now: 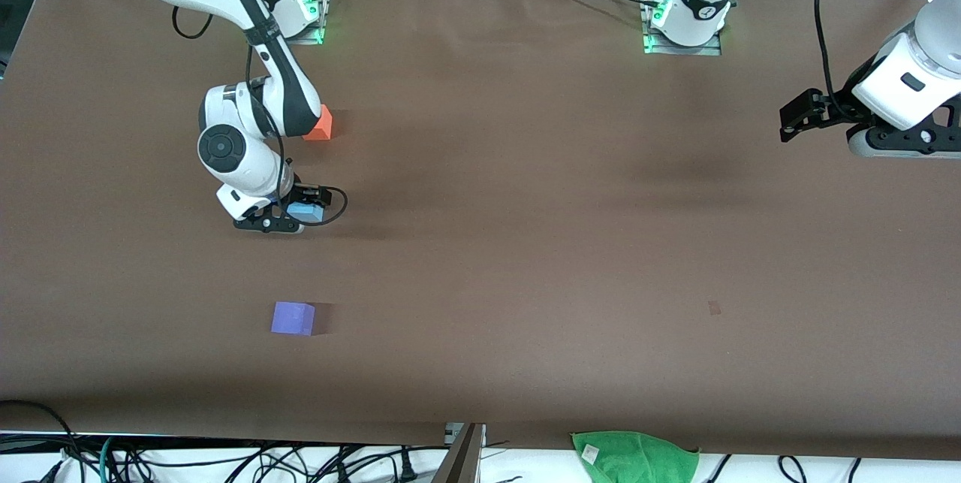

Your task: Place blue block between orange and purple blocks

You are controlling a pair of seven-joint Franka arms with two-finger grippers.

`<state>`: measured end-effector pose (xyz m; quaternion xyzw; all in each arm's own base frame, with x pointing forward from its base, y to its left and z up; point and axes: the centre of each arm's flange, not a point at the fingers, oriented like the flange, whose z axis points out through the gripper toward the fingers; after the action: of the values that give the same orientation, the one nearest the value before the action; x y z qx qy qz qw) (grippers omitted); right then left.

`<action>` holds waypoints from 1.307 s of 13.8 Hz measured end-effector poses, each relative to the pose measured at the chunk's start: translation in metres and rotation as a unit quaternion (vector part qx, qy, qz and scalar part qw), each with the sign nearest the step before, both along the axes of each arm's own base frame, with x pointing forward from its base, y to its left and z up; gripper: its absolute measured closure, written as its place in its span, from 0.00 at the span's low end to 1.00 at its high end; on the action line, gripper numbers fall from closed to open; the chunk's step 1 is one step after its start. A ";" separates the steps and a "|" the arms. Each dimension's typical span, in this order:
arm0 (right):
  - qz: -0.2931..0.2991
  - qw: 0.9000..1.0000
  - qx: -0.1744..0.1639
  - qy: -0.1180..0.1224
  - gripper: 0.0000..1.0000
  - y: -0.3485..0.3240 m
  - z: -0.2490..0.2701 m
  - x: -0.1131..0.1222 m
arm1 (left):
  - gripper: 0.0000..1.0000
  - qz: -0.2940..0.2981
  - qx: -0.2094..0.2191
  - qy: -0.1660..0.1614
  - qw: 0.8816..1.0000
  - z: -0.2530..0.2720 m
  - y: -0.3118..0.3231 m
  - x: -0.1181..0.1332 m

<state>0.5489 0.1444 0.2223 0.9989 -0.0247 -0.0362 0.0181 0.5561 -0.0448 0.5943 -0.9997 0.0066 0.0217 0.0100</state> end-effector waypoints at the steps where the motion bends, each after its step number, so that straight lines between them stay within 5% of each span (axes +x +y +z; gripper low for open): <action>1: 0.001 1.000 0.003 -0.005 0.00 0.001 0.010 0.003 | 0.00 0.000 0.000 0.000 1.000 0.000 0.000 0.000; 4: -0.003 1.000 0.008 -0.010 0.00 0.000 0.058 0.022 | 0.00 0.000 0.000 0.000 1.000 0.000 0.000 0.000; 7: 0.001 1.000 0.011 0.006 0.00 0.009 0.145 0.048 | 0.00 0.001 0.000 0.001 1.000 0.000 0.001 0.000; 9: 0.004 1.000 0.019 -0.004 0.00 0.013 0.207 0.056 | 0.00 0.001 0.000 0.001 1.000 -0.001 0.001 0.000; 18: 0.018 0.999 0.039 -0.016 0.00 -0.026 0.342 0.016 | 0.00 0.001 0.000 0.001 1.000 -0.001 0.001 0.000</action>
<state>0.5646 0.1181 0.5646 0.9996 -0.0053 -0.0204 -0.0206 0.5565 -0.0433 0.5936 -0.9997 0.0053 0.0225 0.0100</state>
